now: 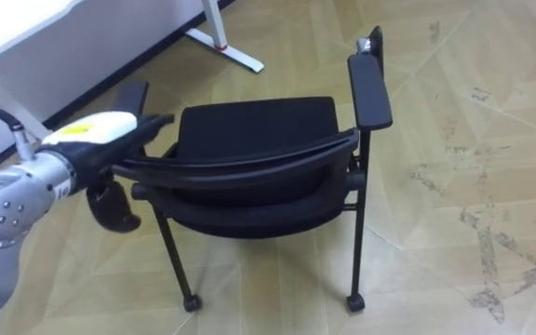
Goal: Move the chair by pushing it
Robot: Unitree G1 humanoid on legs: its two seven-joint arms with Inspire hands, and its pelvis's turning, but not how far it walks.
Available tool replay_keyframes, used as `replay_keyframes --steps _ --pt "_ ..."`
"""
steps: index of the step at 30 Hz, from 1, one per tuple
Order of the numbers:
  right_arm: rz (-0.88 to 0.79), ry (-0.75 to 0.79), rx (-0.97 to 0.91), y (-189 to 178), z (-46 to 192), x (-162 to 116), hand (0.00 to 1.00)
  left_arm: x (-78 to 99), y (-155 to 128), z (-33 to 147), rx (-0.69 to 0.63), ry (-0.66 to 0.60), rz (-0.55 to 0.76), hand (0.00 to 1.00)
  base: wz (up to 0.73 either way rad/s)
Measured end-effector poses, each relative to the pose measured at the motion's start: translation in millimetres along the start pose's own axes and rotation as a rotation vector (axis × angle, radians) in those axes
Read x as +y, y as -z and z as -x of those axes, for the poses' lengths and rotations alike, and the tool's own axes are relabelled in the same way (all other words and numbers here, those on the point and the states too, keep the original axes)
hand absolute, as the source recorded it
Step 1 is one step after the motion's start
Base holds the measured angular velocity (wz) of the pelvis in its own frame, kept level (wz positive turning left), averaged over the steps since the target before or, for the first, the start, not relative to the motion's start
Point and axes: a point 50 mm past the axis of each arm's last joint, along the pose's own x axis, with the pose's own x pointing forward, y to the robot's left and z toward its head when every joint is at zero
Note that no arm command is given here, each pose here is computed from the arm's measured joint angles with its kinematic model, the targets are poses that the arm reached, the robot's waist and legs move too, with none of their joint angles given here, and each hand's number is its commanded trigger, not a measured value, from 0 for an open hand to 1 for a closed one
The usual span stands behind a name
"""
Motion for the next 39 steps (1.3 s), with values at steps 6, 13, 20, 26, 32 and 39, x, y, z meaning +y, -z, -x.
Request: replay_keyframes --steps 6,13,20,26,32,39 --pt "-0.001 0.017 0.01 0.6 0.0 -0.7 0.0 -9.6 12.6 -9.1 0.056 0.043 0.033 0.0 -0.01" --pt "-0.003 0.021 -0.022 -0.2 0.6 -2.7 0.0 -26.7 22.1 -21.0 0.092 0.031 0.086 0.0 -0.1" --pt "0.007 0.038 -0.049 -5.5 1.0 -2.0 0.0 -51.5 40.8 -29.1 0.139 -0.029 0.1 0.0 -0.13" --pt "0.043 0.049 -0.037 0.2 1.3 -6.0 0.0 -64.2 45.4 -32.8 0.153 -0.094 0.124 0.0 -0.07" --pt "0.04 0.082 -0.028 4.6 1.6 -9.7 0.0 -77.7 49.8 -31.0 0.17 -0.18 0.121 0.0 -0.12" --pt "0.04 0.091 -0.053 0.8 2.1 -9.0 0.0 -83.6 53.4 -34.1 0.188 -0.243 0.126 0.0 -0.04"
